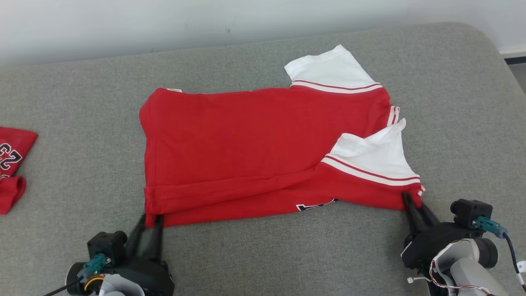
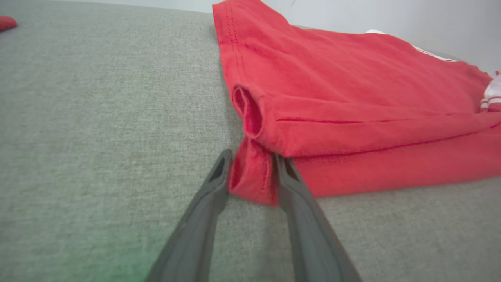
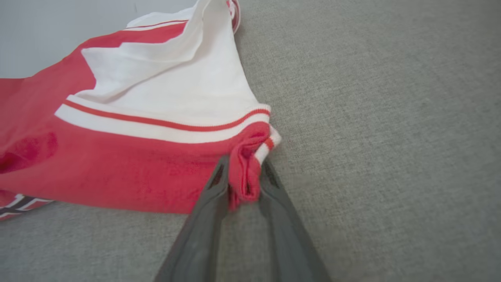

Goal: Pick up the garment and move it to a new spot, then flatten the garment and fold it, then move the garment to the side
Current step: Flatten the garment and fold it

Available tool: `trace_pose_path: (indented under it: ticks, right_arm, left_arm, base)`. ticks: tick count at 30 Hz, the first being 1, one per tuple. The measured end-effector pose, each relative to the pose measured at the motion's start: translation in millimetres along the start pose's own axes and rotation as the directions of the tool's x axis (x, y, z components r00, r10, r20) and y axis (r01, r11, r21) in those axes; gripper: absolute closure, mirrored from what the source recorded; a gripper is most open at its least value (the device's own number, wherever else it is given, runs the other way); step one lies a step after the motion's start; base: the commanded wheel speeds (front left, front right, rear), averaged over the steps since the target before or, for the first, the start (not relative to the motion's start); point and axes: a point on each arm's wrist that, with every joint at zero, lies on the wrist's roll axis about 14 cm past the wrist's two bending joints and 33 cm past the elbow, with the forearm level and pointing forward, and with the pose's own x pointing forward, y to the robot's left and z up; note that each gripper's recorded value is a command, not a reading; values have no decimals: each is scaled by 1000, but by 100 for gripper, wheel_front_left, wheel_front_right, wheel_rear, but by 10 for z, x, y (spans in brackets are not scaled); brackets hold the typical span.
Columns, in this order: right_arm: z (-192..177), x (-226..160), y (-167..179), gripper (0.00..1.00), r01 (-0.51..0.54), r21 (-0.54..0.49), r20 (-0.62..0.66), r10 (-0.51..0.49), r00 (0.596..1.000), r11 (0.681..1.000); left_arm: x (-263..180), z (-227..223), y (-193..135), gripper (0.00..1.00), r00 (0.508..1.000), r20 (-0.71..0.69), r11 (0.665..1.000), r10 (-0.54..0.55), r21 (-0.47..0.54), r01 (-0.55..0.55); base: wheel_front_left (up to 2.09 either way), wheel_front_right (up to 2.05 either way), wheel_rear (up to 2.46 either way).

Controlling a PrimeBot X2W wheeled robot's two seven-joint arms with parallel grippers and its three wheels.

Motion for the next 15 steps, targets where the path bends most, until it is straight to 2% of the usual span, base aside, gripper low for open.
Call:
trace_pose_path:
  ticks: [5, 15]
  right_arm:
    - [72, -64, 25, 100, -7, 21, 42, 6, 999, 1000]
    - [60, -476, -34, 100, -16, 66, 89, 10, 996, 998]
  left_arm:
    - [-101, 71, 6, 100, 1000, 26, 1000, 8, -13, -8]
    - [-636, 79, 0, 100, 995, 82, 998, 55, -34, -52]
  base:
    - [0, 0, 0]
    - [0, 0, 0]
